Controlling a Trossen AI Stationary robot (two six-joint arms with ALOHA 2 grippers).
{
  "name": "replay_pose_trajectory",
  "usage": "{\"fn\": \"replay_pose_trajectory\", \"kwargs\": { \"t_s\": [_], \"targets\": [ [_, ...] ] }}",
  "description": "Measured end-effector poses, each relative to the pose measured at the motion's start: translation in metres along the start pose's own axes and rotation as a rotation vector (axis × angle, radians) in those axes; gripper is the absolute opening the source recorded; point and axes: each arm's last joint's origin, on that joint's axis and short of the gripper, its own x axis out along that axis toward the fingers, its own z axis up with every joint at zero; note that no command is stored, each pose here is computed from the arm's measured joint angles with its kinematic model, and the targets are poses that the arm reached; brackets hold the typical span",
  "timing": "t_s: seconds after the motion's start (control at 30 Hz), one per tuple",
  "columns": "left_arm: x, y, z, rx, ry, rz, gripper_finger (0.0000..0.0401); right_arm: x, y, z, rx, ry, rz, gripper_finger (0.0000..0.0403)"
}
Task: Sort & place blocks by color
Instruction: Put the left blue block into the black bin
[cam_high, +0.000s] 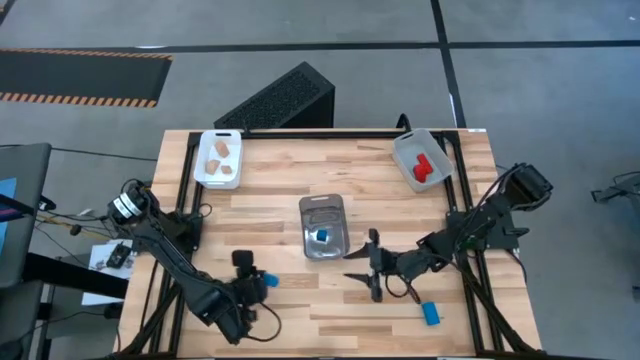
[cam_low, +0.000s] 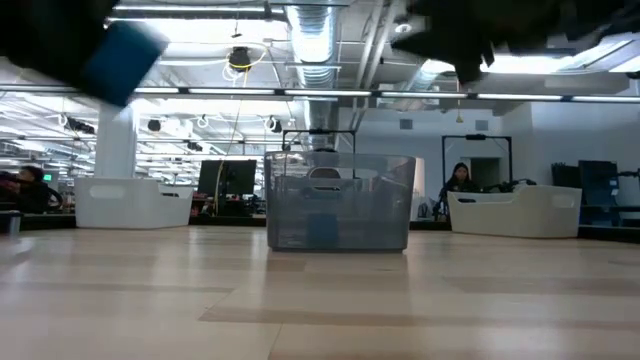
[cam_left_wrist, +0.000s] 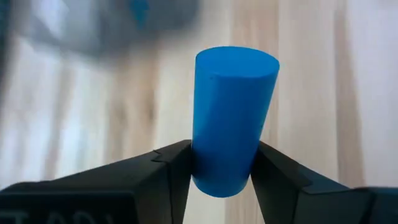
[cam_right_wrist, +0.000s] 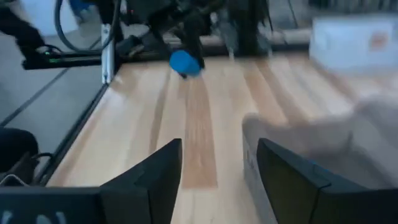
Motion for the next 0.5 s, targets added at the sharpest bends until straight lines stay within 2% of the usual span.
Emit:
{"fn": "replay_pose_trajectory", "kwargs": {
  "t_s": [0.13, 0.2, 0.37, 0.5],
  "targets": [
    [-0.006, -0.002, 0.031, -0.144, -0.348, 0.126, 0.0119, 0.005, 0.013, 0.003, -0.174, -0.173, 0.045, 0.0250],
    [-0.005, -0.002, 0.046, -0.227, -0.474, 0.172, 0.0109, 0.011, 0.021, 0.005, -0.255, -0.258, 0.052, 0.0255],
    [0.000, 0.004, 0.079, -0.267, -0.592, 0.190, 0.0109, 0.029, 0.034, 0.015, -0.427, -0.380, 0.040, 0.0256],
    [0.000, 0.010, 0.096, -0.262, -0.653, 0.190, 0.0122, 0.048, 0.043, 0.029, -0.443, -0.413, 0.025, 0.0256]
  ]
}}
